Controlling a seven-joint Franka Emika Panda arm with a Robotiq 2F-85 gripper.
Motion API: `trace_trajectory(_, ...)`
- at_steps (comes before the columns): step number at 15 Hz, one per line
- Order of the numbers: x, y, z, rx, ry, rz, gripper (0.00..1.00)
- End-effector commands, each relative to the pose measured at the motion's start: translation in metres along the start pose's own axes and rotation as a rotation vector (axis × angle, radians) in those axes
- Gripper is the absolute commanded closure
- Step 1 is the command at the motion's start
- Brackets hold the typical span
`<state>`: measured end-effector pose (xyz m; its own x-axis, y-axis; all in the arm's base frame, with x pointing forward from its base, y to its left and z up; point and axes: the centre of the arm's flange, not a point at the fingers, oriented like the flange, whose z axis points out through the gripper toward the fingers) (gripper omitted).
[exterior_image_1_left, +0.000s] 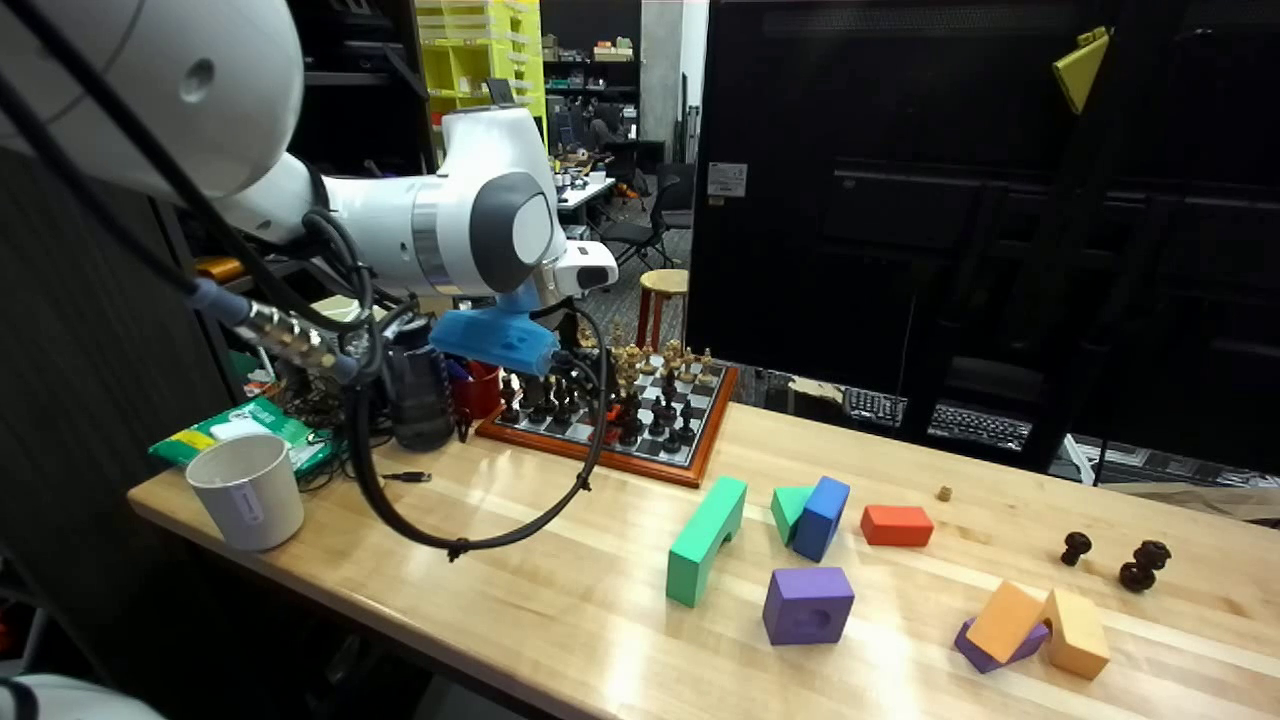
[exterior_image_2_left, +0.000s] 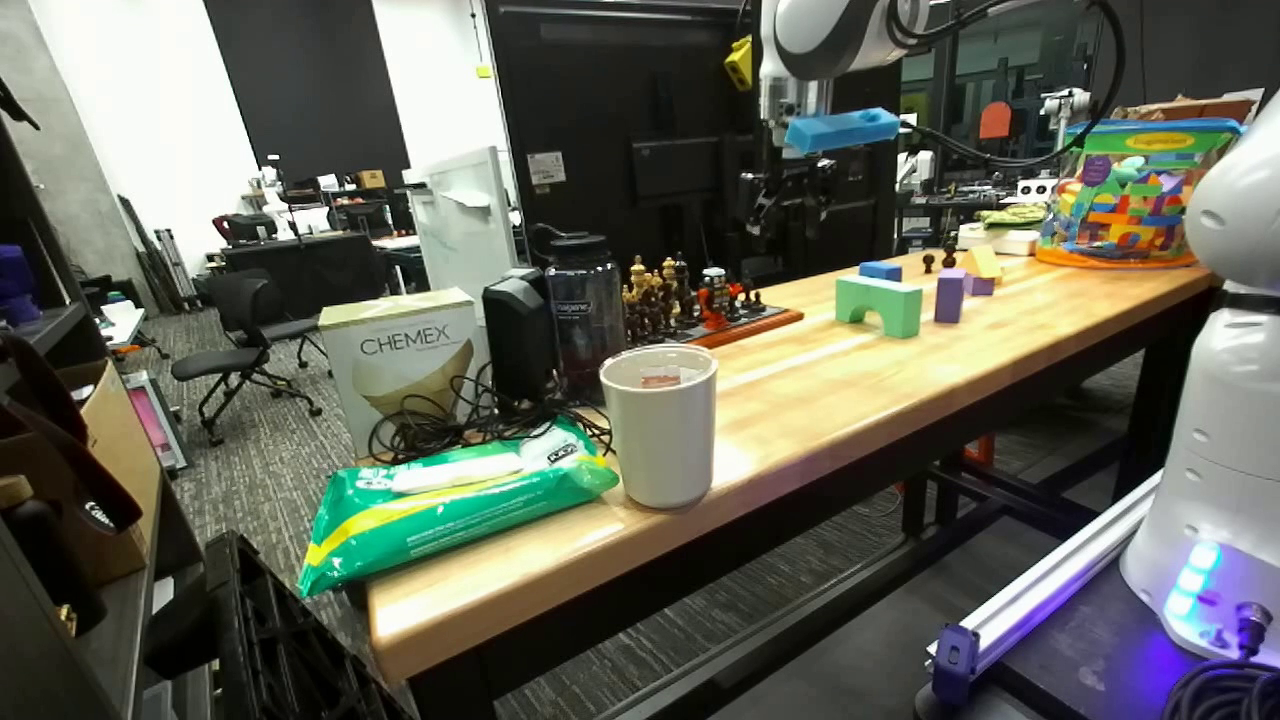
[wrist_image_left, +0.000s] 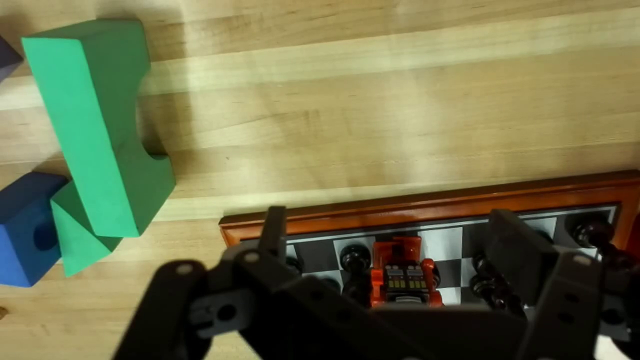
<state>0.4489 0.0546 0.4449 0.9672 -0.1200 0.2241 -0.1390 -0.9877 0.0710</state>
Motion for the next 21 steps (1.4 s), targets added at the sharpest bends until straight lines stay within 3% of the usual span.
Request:
trace_trajectory(1,0.000,0.000,0.000,0.000,0.000,0.000,0.00)
trace_trajectory(5,-0.001,0.000,0.001,-0.004,-0.002,-0.020,0.00)
trace_trajectory(11,-0.026,0.014,0.031,-0.068,-0.165,-0.004,0.00)
trace_trajectory(15,-0.045,0.043,0.056,-0.060,-0.192,0.115,0.00)
trace_trajectory(21,-0.052,0.121,0.081,-0.009,-0.165,0.360,0.00)
